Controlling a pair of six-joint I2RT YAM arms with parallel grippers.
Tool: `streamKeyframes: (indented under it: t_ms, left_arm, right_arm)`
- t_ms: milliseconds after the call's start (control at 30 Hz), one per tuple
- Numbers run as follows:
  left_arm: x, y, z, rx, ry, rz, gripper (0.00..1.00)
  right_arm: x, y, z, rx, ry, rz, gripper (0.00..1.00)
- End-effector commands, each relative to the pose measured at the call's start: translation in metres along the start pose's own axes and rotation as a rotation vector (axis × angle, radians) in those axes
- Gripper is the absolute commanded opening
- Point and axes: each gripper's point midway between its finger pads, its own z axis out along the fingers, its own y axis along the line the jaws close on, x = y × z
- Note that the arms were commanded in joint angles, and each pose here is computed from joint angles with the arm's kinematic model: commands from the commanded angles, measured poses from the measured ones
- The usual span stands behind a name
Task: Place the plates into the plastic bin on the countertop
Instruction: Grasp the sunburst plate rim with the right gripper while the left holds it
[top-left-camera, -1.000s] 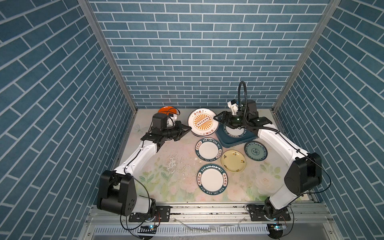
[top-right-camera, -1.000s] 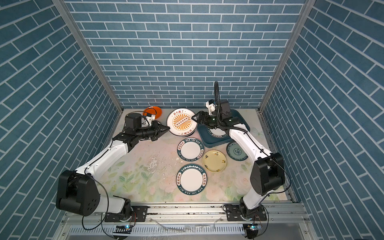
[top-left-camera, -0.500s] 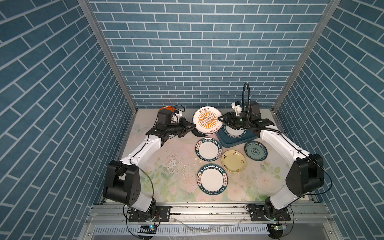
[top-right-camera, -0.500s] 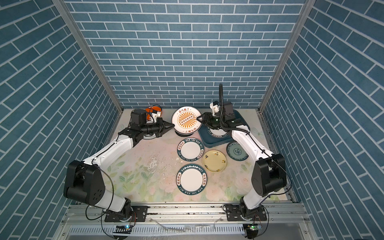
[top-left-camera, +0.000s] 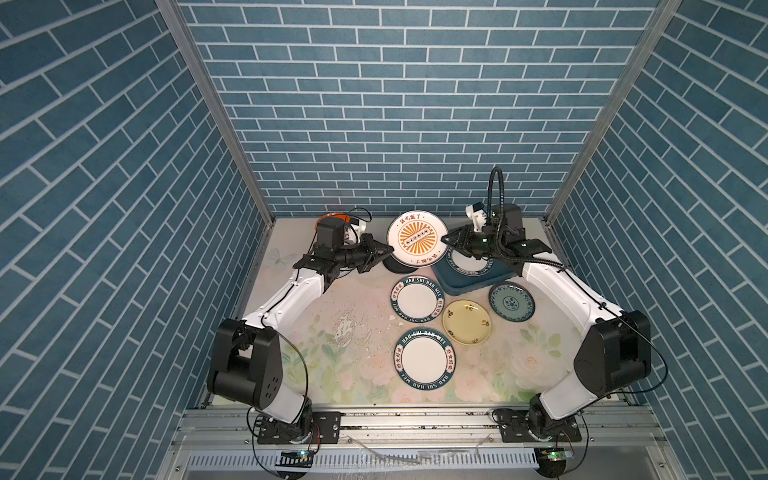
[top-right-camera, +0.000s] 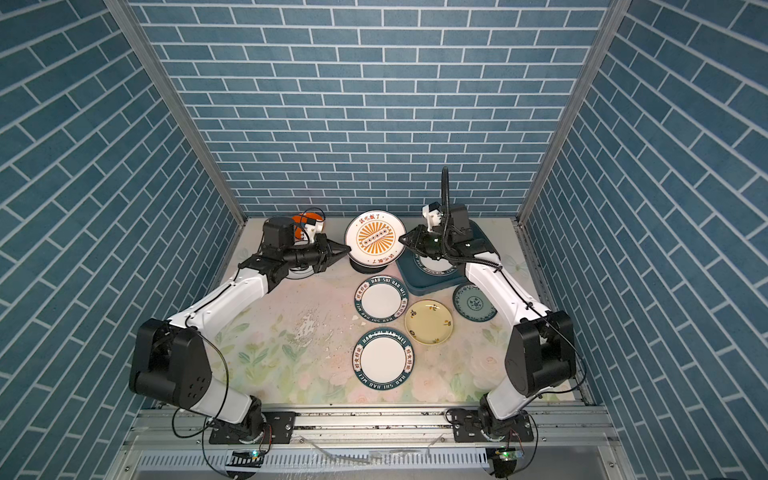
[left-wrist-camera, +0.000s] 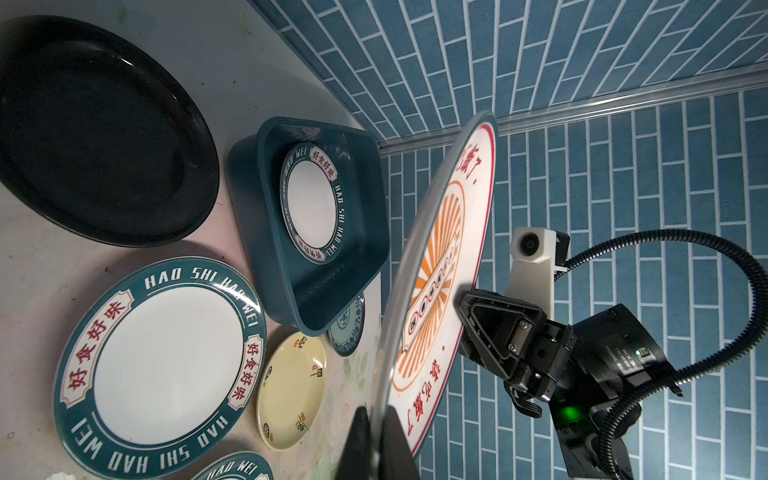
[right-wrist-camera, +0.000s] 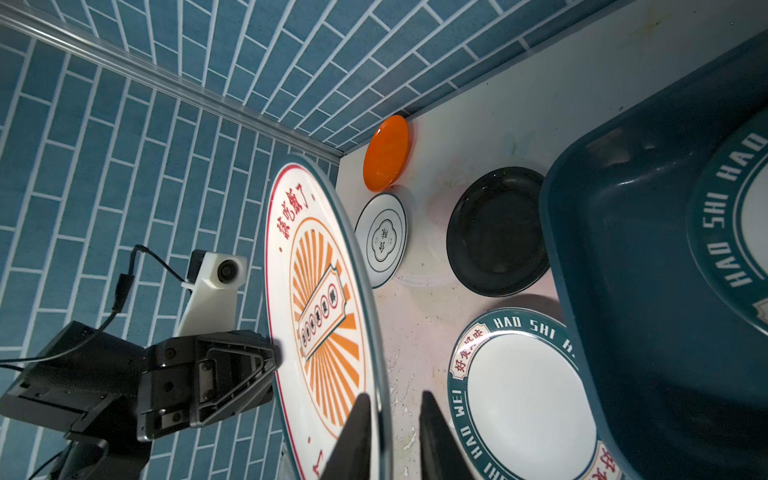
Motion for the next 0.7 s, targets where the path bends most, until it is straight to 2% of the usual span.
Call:
streamKeyframes:
  t_ms: [0, 167, 300, 367, 500, 667]
  left_arm:
    - [-0.004, -0.019, 0.003, 0.053, 0.003, 0.054, 0.00]
    - [-0.004, -0.020, 0.004, 0.054, 0.005, 0.056, 0.00]
    - [-0.004, -0.019, 0.004, 0.050, 0.002, 0.053, 0.00]
    - [-0.005, -0.018, 0.005, 0.047, 0.003, 0.051, 0.04]
    - [-0.007, -0.017, 0.007, 0.043, 0.002, 0.048, 0.32]
    - [-0.008, -0.013, 0.007, 0.028, -0.005, 0.041, 0.81]
  right_arm:
    - [-0.003, 0.006, -0.006, -0.013, -0.021, -0.011, 0.14]
    - [-0.004, 0.003, -0.006, -0.003, -0.026, -0.006, 0.09]
    - [-0.006, 0.000, -0.006, 0.010, -0.032, -0.001, 0.02]
    - [-0.007, -0.001, -0.006, 0.011, -0.033, 0.006, 0.00]
    - [-0.009, -0.007, -0.006, 0.028, -0.044, 0.033, 0.00]
    - [-0.012, -0.015, -0.008, 0.029, -0.056, 0.066, 0.00]
